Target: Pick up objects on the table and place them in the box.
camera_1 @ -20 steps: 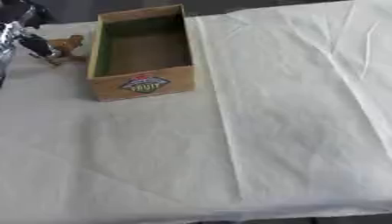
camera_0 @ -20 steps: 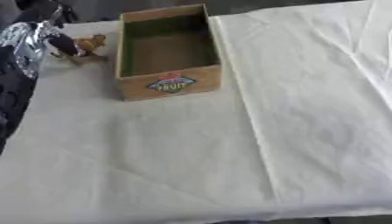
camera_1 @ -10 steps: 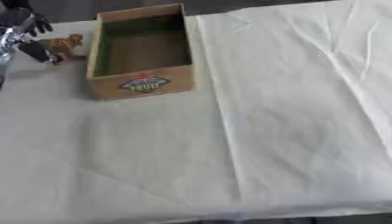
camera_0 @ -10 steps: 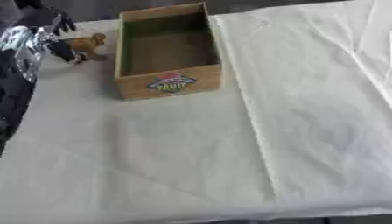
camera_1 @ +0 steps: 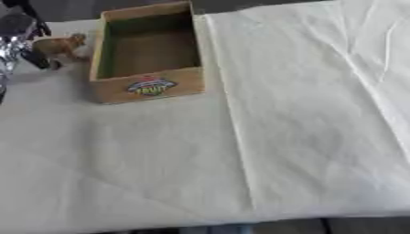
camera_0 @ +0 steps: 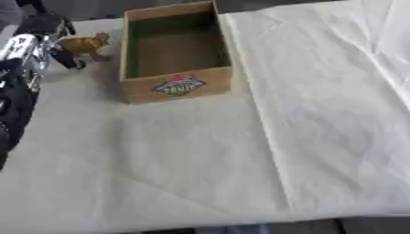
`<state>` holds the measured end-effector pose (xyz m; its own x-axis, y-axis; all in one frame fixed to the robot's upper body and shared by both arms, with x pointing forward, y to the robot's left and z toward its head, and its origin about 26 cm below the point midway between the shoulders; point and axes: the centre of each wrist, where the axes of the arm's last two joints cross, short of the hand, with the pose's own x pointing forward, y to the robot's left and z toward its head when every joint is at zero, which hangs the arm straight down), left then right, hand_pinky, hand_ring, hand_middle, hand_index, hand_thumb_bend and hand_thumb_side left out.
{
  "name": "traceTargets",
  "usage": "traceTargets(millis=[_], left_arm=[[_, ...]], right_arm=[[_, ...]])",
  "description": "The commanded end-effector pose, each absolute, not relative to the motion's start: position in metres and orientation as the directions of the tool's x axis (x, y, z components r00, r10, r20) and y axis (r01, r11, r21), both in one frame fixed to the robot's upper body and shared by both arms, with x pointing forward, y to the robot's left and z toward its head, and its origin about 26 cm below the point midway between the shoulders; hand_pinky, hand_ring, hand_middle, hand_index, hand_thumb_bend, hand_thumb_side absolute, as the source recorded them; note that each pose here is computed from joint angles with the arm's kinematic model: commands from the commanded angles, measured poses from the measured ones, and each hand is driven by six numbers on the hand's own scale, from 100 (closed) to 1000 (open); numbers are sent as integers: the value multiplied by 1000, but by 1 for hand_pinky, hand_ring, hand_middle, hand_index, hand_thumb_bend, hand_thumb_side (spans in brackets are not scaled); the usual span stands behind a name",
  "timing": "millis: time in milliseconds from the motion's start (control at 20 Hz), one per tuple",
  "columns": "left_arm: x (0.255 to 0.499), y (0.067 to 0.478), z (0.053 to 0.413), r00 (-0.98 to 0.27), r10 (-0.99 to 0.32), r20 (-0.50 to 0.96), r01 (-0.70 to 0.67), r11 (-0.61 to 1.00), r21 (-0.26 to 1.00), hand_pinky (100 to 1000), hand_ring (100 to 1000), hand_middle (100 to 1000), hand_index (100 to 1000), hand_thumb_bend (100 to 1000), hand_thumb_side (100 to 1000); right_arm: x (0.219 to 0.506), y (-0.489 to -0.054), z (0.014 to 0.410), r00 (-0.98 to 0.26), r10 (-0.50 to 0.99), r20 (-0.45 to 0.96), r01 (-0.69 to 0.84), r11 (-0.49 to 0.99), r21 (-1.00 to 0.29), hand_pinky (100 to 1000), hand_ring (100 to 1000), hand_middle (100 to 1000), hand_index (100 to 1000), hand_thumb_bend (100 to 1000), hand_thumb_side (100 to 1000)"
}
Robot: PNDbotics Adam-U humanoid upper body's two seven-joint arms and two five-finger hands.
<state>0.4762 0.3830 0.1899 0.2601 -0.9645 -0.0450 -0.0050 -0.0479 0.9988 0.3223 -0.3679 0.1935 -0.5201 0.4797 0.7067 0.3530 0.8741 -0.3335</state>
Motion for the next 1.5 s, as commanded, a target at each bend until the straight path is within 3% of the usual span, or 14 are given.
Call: traceTargets(millis=[50, 450, 950, 1500], left_arm=[[476, 387, 201, 273, -960, -57, -52, -74, 996, 736, 651, 635, 726, 619, 100], [476, 383, 195, 276, -956, -95, -129, -135, 982, 593, 514, 499, 597, 600, 100], [476, 383, 192, 286, -955, -84, -197, -144, 970, 405, 336, 290, 361, 369, 100], [471, 380, 229, 194, -977, 89, -355, 15, 935, 340, 298, 225, 282, 353, 100]], right_arm=[[322, -369, 204, -541, 486, 686, 358, 871, -336, 441, 588, 684, 842, 100, 305], [323, -369, 204, -542, 482, 688, 357, 873, -331, 441, 588, 683, 843, 100, 308], [323, -369, 203, -540, 481, 691, 359, 874, -329, 441, 587, 682, 843, 100, 312], [322, -371, 200, -531, 482, 697, 365, 872, -325, 442, 588, 682, 844, 100, 313]])
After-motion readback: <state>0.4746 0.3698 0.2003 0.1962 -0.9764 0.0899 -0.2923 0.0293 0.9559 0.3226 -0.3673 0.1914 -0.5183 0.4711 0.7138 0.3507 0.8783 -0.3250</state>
